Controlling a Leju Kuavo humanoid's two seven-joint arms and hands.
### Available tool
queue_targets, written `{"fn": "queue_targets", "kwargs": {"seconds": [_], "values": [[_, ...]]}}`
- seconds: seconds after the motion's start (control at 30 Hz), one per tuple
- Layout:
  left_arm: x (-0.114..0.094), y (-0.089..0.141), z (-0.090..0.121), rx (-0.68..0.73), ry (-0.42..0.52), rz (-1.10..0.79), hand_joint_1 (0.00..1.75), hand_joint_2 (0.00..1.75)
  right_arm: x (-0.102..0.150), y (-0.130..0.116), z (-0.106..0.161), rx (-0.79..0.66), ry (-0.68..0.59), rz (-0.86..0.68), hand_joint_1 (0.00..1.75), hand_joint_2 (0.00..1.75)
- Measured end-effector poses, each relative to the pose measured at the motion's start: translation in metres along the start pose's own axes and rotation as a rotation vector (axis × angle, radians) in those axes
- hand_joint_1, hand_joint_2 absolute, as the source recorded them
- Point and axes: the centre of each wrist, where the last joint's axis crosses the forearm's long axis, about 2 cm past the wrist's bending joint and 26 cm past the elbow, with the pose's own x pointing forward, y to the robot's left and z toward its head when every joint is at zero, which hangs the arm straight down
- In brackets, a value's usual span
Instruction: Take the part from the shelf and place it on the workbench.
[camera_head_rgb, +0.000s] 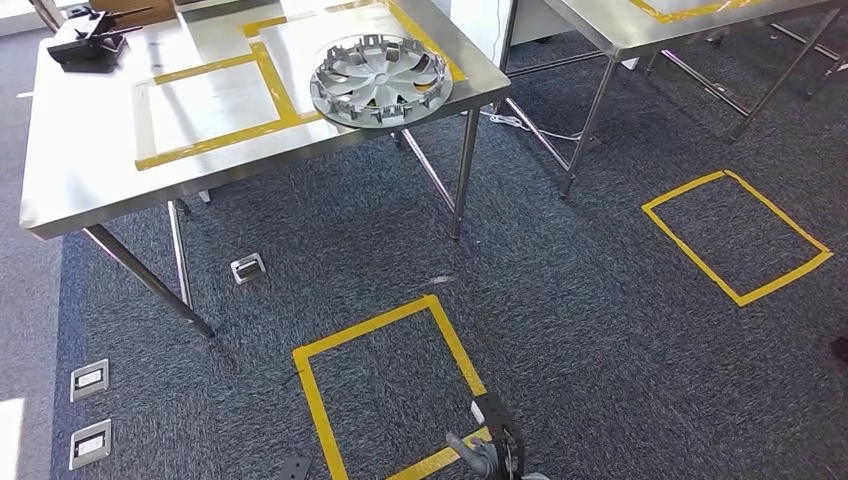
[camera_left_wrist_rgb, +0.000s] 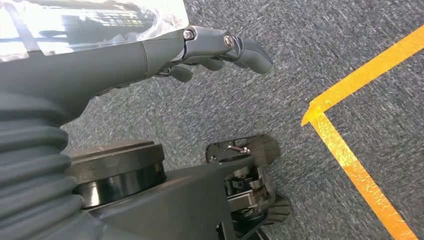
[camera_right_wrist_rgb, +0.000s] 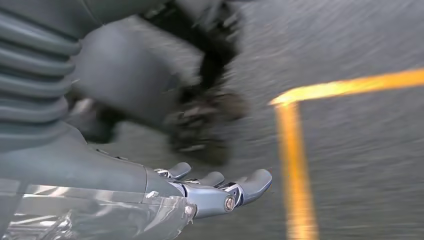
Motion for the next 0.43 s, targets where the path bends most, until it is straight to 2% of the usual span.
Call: {"fn": "queue_targets", "kwargs": {"seconds": [0.27,0.43], "values": [[-0.001,0.0,0.0,0.018,0.011,0.019,0.0,1.75,-0.08,-0.019,0.009,-0.106,0.27,-0.133,0.0,1.75],[-0.003,0.0,0.0,0.028,0.019,0.033,0.0,1.75,-0.101,-0.029,0.013,-0.16,0.372,-0.189,0.0,1.75]]}}
